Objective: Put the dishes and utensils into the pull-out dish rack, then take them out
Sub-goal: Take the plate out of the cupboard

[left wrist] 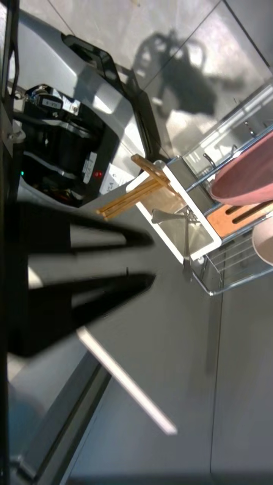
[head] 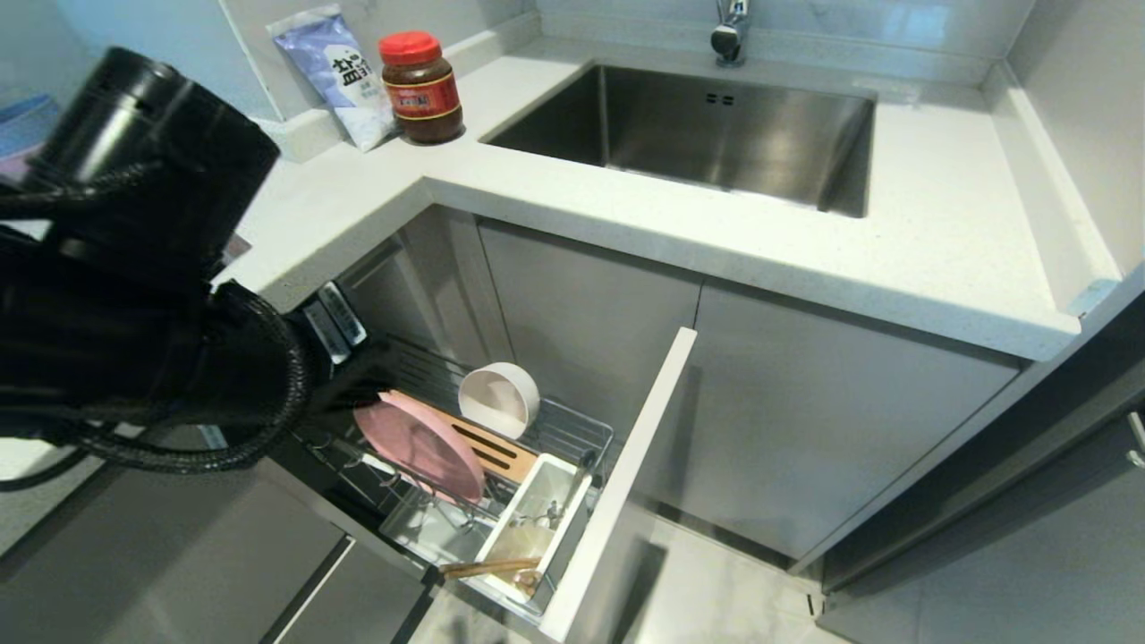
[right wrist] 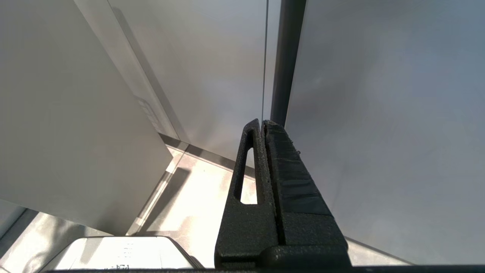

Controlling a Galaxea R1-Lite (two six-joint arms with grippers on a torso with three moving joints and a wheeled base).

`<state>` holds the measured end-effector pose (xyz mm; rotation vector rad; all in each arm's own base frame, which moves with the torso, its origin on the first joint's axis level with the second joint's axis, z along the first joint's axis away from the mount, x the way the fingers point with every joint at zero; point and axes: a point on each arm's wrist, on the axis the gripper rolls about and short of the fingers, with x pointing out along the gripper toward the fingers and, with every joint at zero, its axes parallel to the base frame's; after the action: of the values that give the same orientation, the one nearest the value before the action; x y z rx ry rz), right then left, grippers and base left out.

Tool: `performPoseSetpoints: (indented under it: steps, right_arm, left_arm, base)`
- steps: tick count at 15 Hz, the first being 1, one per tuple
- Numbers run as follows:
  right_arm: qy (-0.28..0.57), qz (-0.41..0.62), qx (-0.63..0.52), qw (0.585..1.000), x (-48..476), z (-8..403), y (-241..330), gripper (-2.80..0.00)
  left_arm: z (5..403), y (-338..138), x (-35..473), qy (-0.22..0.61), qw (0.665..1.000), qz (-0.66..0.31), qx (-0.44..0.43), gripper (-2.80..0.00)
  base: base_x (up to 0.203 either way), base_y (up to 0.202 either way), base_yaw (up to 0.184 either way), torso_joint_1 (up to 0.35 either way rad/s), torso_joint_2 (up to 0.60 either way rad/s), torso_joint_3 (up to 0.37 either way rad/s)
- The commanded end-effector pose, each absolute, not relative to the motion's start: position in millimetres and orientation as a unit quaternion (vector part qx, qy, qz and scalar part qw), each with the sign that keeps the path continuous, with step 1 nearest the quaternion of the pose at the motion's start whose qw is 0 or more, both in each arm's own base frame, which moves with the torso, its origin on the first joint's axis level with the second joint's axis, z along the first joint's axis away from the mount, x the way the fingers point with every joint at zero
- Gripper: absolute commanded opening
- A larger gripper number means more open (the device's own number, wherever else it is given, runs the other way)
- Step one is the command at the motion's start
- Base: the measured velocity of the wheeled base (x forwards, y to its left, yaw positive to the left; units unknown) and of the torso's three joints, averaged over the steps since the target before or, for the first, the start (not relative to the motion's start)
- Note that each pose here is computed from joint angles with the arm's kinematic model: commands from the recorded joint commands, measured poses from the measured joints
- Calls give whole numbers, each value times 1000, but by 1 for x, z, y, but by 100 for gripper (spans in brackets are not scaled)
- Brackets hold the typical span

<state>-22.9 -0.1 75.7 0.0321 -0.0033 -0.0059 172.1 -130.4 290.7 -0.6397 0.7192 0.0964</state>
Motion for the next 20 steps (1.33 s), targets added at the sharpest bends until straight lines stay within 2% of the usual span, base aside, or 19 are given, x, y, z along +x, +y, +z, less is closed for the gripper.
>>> performPoseSetpoints:
  steps: [1,20]
  right_arm:
    - [-3,-3,16,1000,-23,76,0,-280]
    - [-3,-3,16,1000,-23,75,0,-280]
  left_arm:
    - [266,-144,190,366,882,68,-290,0]
    - [172,-130,305,375,846,215,-310,0]
  base:
    - [0,0,0,0,0,0]
    - [0,0,0,0,0,0]
